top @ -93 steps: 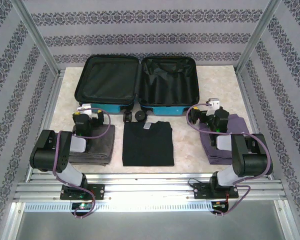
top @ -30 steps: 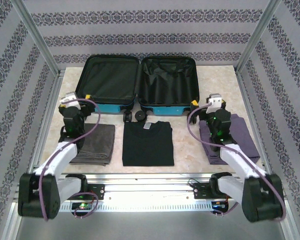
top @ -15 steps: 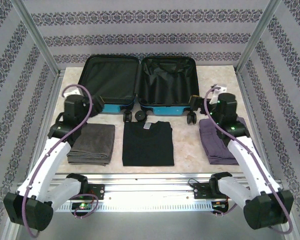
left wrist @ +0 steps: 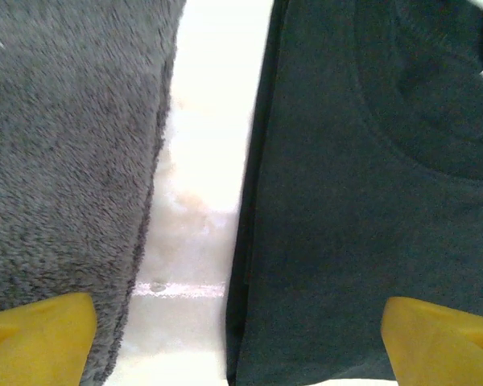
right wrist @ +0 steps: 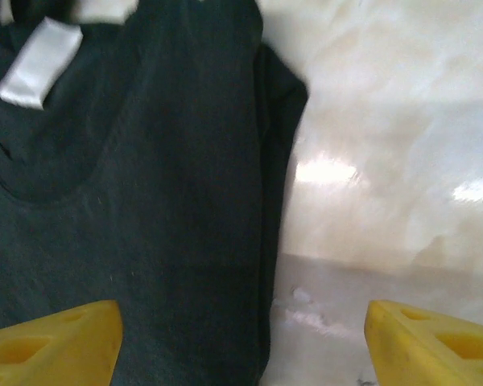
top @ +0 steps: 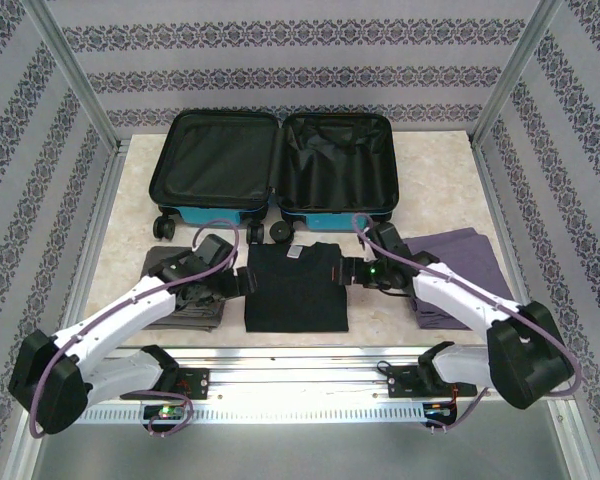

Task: Pack the luggage

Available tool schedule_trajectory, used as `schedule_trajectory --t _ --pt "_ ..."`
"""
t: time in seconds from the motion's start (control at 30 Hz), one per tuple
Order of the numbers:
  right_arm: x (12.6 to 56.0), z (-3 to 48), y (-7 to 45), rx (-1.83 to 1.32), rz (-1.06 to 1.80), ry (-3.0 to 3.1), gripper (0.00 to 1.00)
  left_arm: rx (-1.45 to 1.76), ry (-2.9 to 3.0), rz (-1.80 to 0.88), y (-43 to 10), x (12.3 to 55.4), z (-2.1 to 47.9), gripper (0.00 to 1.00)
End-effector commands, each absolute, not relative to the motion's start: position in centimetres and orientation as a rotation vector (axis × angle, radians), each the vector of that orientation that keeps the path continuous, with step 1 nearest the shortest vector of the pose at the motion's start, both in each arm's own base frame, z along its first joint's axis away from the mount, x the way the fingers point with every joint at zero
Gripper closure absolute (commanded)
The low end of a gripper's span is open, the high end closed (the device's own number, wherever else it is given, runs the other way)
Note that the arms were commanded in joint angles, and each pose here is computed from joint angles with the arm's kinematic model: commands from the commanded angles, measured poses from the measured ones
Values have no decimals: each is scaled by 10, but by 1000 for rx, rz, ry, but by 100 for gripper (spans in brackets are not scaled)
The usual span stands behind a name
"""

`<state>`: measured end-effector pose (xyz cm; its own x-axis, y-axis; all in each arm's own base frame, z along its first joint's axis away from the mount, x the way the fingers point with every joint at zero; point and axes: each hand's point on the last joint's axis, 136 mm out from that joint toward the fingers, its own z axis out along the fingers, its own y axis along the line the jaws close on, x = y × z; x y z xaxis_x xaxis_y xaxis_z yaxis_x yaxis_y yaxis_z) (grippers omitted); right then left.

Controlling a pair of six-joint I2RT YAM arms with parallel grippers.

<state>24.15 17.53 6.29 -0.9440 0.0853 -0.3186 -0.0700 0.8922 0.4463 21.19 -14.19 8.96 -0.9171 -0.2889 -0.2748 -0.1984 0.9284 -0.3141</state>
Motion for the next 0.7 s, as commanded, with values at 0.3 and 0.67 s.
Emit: schedule_trajectory --t 0.3,0.67 --pt "229 39 206 40 782 2789 24 -271 2877 -515 -191 225 46 7" --pt "224 25 219 33 817 2827 25 -226 2890 -605 -210 231 34 6"
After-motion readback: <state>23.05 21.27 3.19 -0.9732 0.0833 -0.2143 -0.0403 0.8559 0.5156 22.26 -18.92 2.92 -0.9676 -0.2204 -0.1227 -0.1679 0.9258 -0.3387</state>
